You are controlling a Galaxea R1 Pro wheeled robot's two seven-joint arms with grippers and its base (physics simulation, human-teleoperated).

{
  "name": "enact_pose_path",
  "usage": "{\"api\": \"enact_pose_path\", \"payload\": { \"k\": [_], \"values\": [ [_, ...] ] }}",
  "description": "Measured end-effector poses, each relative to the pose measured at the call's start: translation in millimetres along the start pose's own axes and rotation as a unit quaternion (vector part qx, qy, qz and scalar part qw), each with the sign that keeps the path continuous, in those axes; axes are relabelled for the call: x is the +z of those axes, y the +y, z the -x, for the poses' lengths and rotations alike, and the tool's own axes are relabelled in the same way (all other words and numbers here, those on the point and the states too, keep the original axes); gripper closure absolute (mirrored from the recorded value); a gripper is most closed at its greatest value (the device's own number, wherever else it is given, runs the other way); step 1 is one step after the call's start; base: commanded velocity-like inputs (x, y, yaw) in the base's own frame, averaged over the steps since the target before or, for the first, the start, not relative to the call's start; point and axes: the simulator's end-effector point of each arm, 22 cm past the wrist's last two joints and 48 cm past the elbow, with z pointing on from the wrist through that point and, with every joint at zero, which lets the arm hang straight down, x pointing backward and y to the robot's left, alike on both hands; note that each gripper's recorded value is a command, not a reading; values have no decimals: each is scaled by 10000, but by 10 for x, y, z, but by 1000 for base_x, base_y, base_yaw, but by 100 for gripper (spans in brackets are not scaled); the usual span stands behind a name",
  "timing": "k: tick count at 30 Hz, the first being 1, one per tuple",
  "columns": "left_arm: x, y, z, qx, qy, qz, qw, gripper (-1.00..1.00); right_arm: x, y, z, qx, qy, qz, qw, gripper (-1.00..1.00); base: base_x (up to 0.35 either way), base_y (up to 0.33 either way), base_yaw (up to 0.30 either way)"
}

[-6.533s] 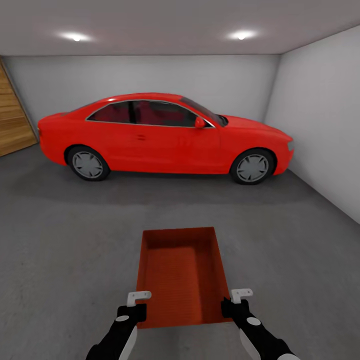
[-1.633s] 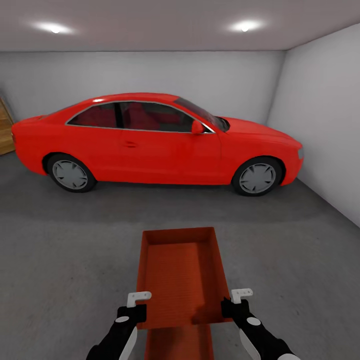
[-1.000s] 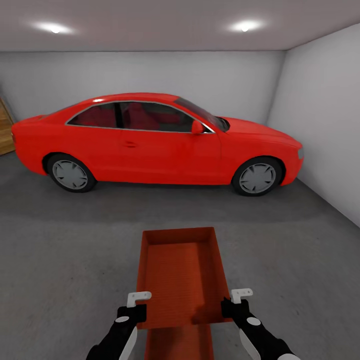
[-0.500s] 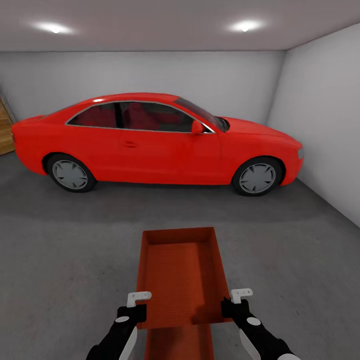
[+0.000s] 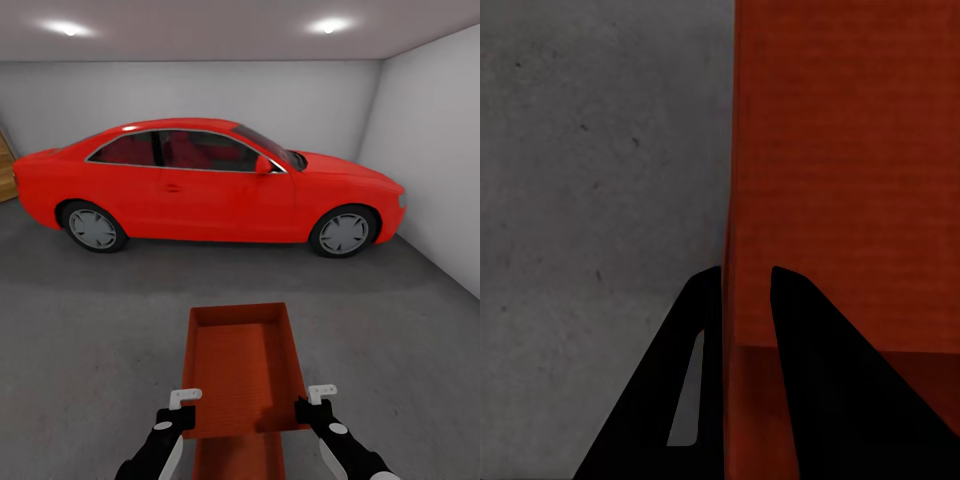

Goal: Move the two storage containers from the living room to the garage. In the garage, place one container on the floor and stack the other container on top of it (either order is fine).

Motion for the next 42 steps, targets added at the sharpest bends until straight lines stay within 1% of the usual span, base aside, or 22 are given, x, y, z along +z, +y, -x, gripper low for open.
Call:
{"api": "enact_pose_path", "payload": {
  "k": [42],
  "values": [
    [140,12,-335,18,346,20,9994,100,103,7,-365,20,346,10,9994,100,0,0,0]
  ]
}}
